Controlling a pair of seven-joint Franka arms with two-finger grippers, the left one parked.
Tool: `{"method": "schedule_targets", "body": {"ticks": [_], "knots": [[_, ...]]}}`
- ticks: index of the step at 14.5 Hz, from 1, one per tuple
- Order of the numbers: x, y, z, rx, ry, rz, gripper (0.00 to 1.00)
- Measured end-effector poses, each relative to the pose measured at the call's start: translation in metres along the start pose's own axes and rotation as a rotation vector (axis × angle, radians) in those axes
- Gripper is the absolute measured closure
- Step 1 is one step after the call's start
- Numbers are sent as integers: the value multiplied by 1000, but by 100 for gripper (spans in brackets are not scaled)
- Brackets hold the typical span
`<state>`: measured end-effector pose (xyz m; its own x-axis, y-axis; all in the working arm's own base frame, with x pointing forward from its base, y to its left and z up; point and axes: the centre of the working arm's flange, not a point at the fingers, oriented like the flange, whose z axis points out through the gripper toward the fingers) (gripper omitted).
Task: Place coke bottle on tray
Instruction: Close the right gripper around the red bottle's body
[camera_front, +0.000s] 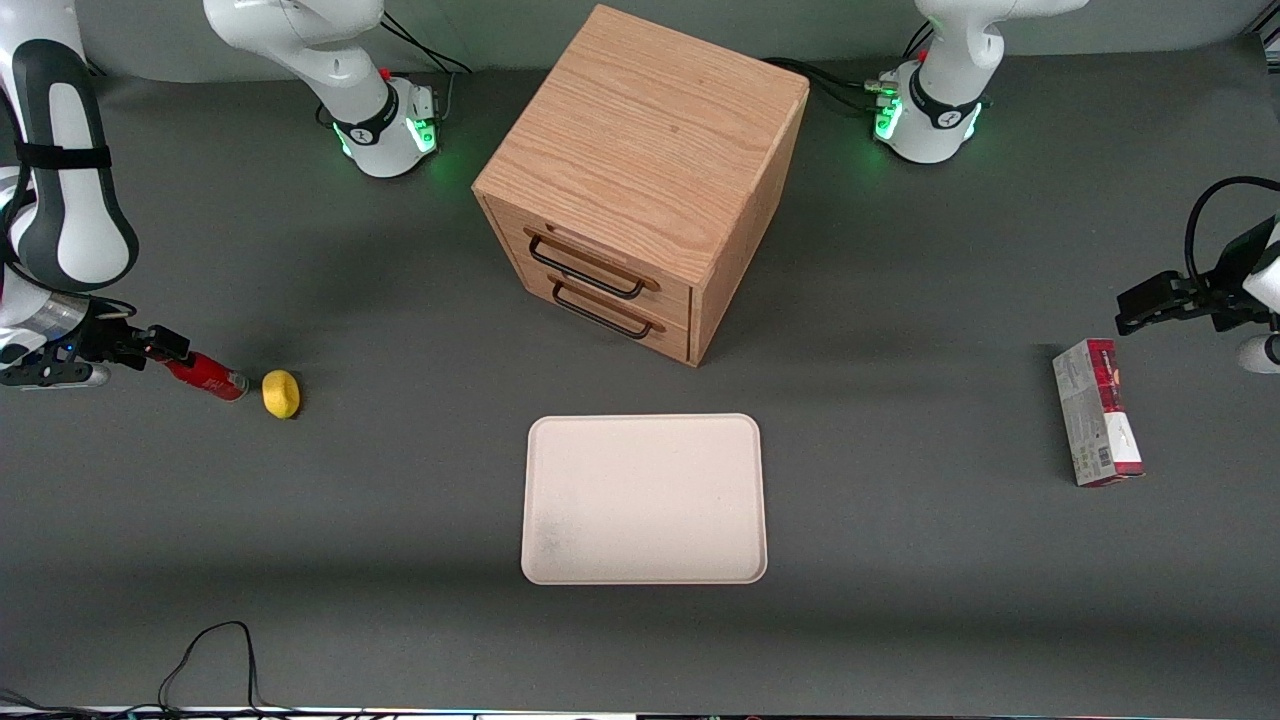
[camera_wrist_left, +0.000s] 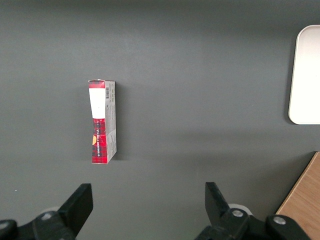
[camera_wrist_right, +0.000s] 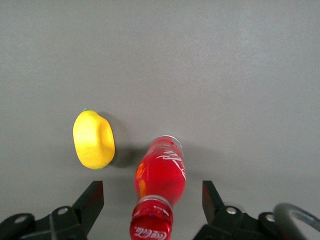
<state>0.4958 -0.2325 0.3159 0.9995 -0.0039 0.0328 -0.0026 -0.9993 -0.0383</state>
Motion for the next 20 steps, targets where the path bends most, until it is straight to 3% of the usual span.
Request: {"method": "schedule_targets", "body": {"ticks": [1,2,4,5,7,13,17,20], "knots": [[-1,0,2,1,-4,-1,16],[-2,0,3,2,-8,0,31],[-2,0,5,2,-11,0,51],[-2,0,5,2,-11,0,51],[-2,0,4,1,-9,1,65],[4,1,-4,3,-12,18,66],[59,-27,-76,30,-5,95,66],[98,-74,-146,17,-15,132,66]]}}
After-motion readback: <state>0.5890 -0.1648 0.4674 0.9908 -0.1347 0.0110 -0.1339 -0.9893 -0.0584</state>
